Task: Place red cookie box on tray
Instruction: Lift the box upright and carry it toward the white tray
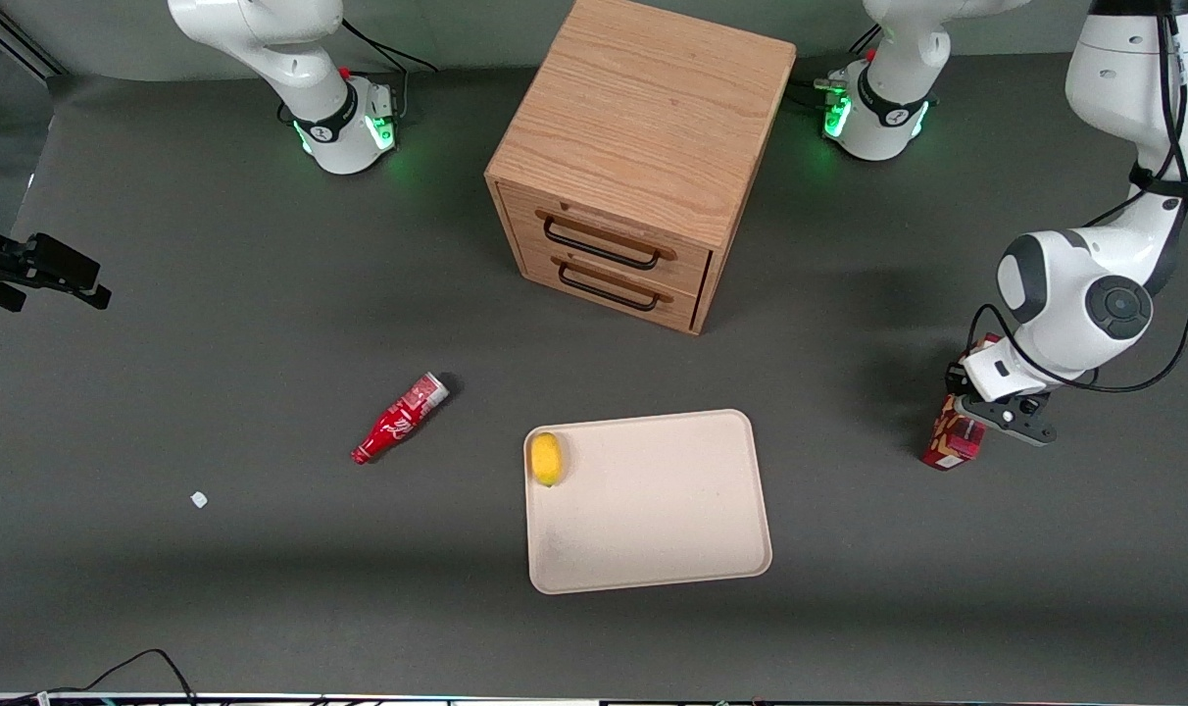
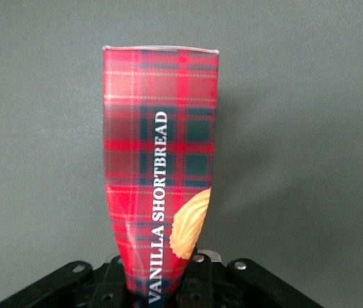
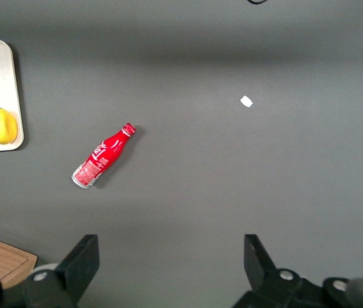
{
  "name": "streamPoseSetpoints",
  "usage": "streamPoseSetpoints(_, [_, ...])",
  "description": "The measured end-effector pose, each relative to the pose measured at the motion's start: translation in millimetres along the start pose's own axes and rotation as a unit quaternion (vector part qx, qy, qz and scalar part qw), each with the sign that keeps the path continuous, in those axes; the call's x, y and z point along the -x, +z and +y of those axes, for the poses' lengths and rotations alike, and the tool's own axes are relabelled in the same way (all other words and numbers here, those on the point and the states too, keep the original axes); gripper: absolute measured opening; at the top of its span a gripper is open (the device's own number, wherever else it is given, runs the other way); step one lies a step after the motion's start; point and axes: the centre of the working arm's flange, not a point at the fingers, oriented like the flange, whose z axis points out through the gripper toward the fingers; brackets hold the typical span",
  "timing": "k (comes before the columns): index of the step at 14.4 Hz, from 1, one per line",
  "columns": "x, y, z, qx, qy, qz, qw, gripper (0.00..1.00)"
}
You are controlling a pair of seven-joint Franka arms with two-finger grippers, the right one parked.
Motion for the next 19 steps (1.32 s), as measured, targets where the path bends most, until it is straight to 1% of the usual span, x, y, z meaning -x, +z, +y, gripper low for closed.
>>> streamPoseSetpoints(2, [-2.3,-2.9,0.4,0.000,-0.004,0.002,1.0000,0.25])
streamPoseSetpoints(3, [-3.9,-7.2,-0.5,0.003,-0.006,-0.002,1.0000,0.24])
streamPoseSetpoints(5, [-13.1,-32.0,-6.6,0.013,-0.021,-0.018,0.9995,0.22])
streamPoseSetpoints(7, [-27.5,-79.3,-12.7,0.026,-0.049,-0.032,0.9980,0.22])
streamPoseSetpoints(9, [-43.9,-134.2,-11.4,0.042,-0.079,-0.037,0.9952,0.22])
streamPoseSetpoints(10, [-53.7,-159.5,-6.6,0.047,-0.096,-0.038,0.9935,0.22])
streamPoseSetpoints(13, [-97.0,-220.2,32.1,0.054,-0.162,-0.037,0.9847,0.22])
streamPoseSetpoints(15, [-130.3,-244.0,68.5,0.059,-0.197,-0.034,0.9781,0.22])
streamPoseSetpoints(17, [-165.6,-244.6,102.4,0.065,-0.228,-0.030,0.9709,0.22])
streamPoseSetpoints(19, [-200.0,-223.8,135.5,0.071,-0.258,-0.035,0.9629,0.22])
